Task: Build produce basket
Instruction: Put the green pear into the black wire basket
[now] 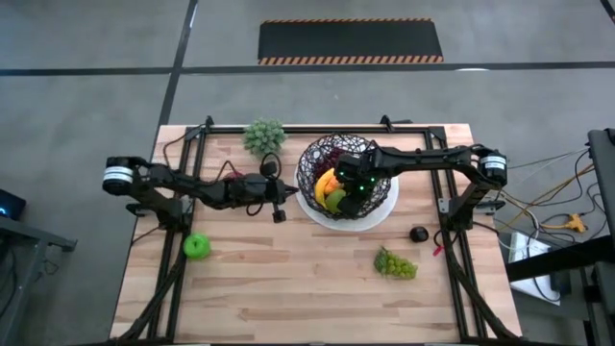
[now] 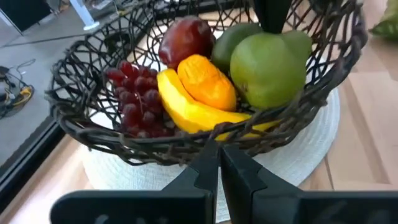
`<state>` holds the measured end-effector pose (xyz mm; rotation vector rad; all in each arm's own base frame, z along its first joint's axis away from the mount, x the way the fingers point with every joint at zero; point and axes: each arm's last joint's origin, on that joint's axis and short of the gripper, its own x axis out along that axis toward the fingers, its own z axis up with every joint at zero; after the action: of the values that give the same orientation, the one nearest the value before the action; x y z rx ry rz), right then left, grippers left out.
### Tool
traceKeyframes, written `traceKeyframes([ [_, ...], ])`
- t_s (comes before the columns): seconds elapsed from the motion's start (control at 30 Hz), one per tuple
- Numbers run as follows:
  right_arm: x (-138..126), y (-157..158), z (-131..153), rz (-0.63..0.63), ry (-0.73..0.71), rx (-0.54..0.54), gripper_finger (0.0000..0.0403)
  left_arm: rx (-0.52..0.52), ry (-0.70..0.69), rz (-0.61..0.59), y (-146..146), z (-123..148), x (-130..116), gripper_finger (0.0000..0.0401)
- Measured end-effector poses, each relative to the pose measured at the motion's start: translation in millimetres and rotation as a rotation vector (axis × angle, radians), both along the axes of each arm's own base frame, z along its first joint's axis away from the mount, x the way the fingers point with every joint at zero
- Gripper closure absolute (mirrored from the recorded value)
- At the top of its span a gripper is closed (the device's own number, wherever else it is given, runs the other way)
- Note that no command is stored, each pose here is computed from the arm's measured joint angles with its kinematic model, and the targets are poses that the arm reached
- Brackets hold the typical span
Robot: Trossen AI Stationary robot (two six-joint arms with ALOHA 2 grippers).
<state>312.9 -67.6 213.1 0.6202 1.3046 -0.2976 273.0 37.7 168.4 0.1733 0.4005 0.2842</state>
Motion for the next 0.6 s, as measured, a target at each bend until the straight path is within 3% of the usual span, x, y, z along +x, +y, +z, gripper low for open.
traceKeyframes([
  [0.6, 6.1, -1.6, 17.4, 0.006, -0.171, -0.025, 0.0394, -0.023, 0.002, -0.055, 0.1, -0.1, 15.4, 0.04],
])
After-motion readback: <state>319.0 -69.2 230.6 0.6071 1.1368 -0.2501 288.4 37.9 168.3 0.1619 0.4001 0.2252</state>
